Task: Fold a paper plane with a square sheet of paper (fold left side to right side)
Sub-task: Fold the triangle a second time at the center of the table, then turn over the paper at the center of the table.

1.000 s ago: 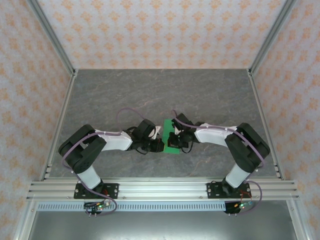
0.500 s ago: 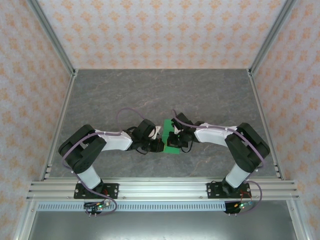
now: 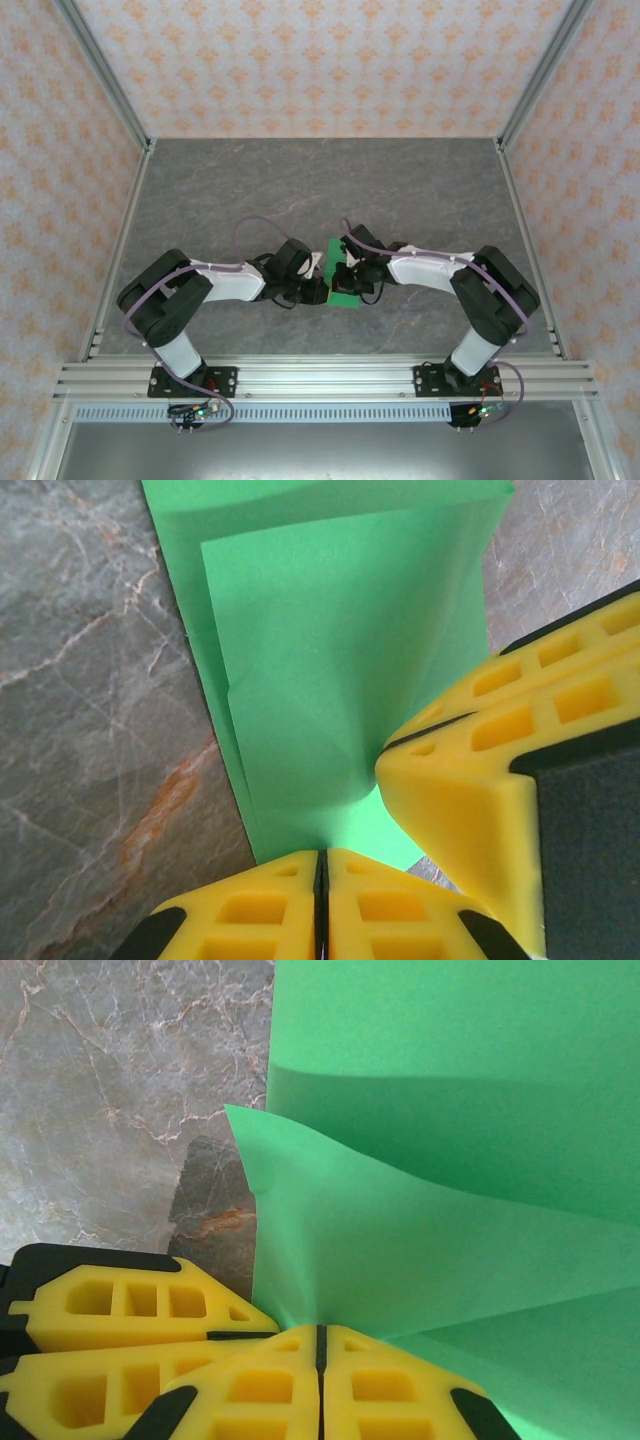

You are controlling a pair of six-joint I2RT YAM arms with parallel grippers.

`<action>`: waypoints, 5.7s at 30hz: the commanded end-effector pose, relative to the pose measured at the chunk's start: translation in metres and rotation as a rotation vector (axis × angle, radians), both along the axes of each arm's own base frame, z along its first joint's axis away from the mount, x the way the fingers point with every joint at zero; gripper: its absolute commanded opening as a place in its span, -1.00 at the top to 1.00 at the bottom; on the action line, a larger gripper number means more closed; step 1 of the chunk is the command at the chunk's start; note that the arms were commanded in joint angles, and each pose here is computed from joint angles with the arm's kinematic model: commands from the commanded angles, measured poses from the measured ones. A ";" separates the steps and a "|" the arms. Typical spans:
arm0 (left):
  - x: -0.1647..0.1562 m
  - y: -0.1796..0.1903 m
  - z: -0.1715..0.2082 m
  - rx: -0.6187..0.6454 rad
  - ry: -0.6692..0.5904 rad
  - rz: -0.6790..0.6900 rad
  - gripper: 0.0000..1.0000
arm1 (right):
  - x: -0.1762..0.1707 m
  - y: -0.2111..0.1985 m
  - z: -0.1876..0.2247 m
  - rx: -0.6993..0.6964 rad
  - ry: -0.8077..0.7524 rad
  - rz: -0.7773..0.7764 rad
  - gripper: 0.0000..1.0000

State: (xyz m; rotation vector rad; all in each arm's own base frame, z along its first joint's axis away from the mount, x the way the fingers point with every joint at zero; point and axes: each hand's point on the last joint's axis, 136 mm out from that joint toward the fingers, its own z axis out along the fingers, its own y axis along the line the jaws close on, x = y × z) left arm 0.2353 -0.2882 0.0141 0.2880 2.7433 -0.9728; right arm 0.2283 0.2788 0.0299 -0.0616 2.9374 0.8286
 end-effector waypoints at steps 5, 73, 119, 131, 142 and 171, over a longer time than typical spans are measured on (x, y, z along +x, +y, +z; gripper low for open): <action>-0.009 0.024 -0.023 0.146 0.031 0.034 0.82 | 0.007 0.002 0.000 -0.029 -0.009 -0.004 0.84; -0.004 0.017 -0.008 0.118 -0.006 0.030 0.83 | 0.036 -0.040 0.034 0.015 -0.036 -0.040 0.83; -0.007 -0.006 -0.015 0.071 0.078 -0.031 0.84 | 0.020 -0.070 -0.035 -0.238 0.104 -0.033 0.84; -0.037 0.026 -0.030 0.135 0.104 -0.041 0.85 | 0.020 -0.073 -0.036 -0.259 0.105 -0.031 0.84; -0.039 0.042 -0.003 0.133 0.037 0.005 0.85 | 0.035 -0.052 -0.006 -0.122 0.011 -0.031 0.79; 0.055 0.056 0.077 0.099 -0.271 0.352 -0.17 | 0.044 -0.048 0.044 0.266 -0.090 -0.258 -0.43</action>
